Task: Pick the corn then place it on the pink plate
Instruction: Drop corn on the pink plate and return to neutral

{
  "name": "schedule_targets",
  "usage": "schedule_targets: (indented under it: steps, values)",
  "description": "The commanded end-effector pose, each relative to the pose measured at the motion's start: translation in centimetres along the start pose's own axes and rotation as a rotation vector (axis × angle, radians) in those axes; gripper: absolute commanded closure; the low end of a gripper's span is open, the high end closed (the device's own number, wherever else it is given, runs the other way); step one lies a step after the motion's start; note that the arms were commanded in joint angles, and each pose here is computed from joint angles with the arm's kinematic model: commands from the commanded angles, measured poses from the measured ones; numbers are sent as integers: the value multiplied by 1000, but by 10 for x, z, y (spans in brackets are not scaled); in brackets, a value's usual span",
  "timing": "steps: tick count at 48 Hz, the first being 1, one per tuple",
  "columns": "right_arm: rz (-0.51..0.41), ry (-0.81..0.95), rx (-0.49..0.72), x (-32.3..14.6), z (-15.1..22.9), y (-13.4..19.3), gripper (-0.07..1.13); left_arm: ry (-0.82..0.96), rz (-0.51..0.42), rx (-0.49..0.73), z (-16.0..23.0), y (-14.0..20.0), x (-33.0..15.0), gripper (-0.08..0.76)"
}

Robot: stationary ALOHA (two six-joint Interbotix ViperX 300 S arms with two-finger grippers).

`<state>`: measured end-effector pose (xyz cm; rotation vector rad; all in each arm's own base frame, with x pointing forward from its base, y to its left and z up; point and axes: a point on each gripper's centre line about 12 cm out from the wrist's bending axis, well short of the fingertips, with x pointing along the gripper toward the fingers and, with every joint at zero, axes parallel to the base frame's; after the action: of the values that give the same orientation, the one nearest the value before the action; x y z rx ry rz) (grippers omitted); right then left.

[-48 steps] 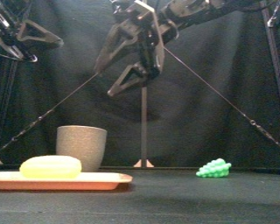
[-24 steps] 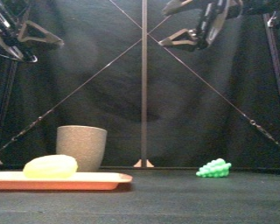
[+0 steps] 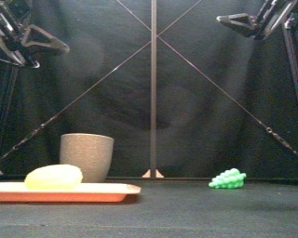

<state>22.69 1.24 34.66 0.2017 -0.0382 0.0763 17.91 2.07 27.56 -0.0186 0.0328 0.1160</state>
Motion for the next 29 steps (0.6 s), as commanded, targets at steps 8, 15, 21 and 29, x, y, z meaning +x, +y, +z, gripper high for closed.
schedule_targets:
  steps: [8,15,21,29]
  values:
    - [25,-49,-73,-18,4,4,32,-24,30,-49,9,5,1,694]
    - [30,-56,-79,-25,-1,4,32,-30,29,-42,12,5,1,694]
    - [31,-51,-82,-26,-3,4,32,-36,29,-31,14,5,1,694]
    - [34,-50,-92,-26,-4,4,32,-42,24,-11,16,4,1,694]
